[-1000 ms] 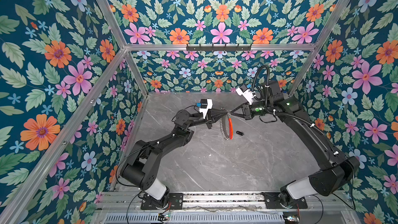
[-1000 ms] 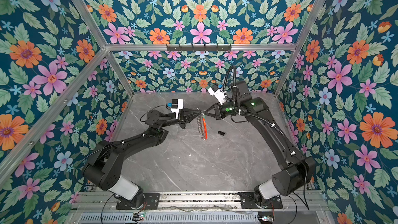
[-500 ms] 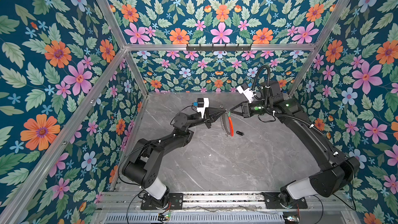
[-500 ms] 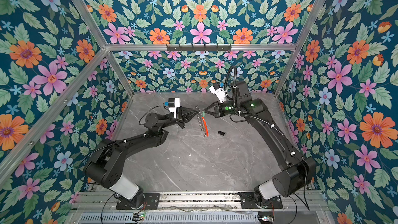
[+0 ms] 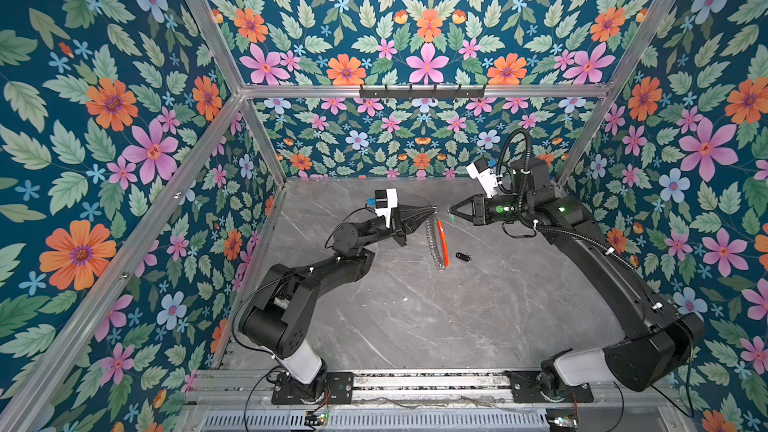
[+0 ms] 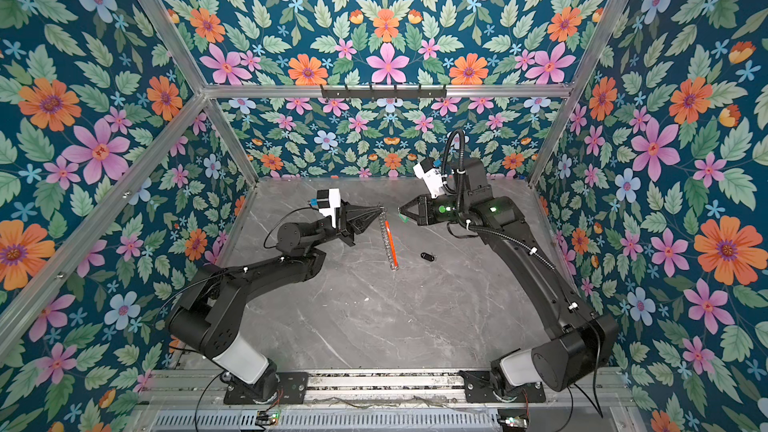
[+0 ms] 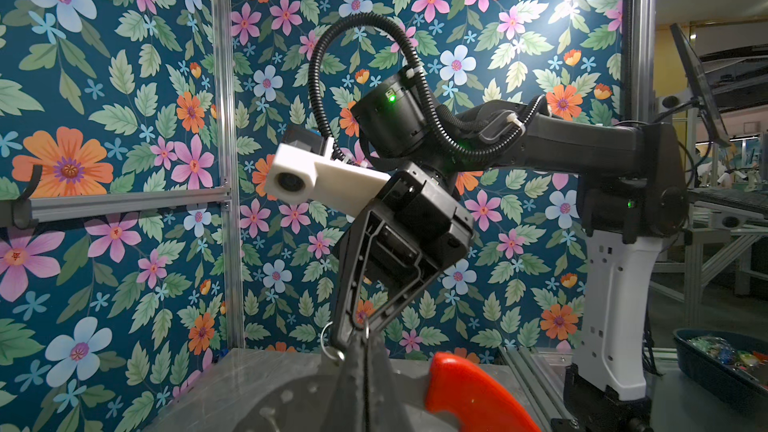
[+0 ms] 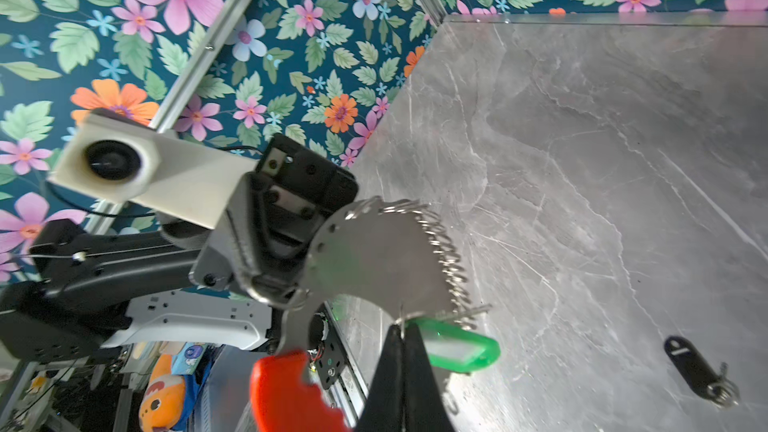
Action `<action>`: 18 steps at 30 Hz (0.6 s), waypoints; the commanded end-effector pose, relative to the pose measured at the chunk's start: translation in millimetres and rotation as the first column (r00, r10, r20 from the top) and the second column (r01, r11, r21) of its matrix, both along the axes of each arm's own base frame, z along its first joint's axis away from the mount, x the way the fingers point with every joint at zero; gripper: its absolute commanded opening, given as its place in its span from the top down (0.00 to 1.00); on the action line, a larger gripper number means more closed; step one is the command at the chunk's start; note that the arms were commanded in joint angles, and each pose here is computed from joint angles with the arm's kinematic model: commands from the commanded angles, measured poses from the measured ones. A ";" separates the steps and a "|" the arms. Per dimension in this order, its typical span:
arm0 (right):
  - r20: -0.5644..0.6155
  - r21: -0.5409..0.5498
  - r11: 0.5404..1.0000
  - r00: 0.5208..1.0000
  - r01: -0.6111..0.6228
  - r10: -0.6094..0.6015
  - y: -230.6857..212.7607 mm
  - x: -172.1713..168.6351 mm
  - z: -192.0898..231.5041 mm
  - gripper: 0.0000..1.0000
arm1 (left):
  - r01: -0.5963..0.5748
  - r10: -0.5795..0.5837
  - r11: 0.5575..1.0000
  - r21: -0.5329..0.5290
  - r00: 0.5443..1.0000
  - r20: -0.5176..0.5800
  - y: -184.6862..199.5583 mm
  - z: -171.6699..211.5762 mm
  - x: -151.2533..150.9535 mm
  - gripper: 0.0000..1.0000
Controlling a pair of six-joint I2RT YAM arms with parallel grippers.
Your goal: Put the keys on the keyring
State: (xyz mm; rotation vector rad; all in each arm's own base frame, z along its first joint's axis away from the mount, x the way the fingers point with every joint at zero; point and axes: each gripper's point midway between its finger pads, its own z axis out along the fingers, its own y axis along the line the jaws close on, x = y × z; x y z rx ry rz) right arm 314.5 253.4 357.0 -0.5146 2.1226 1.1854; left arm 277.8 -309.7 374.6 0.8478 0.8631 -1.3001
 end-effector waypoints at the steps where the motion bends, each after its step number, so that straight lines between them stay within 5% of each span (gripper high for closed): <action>1: 0.085 0.092 0.994 0.995 -0.058 0.050 9.0 -3.4 27.7 1.00 | -0.015 0.017 0.999 -0.045 0.999 0.045 1.6 10.6 -3.2 1.00; 18: 0.087 0.169 0.980 0.992 -0.108 0.095 17.8 -9.4 41.7 1.00 | -0.026 0.029 0.998 -0.059 0.998 0.061 -2.3 14.9 -4.2 1.00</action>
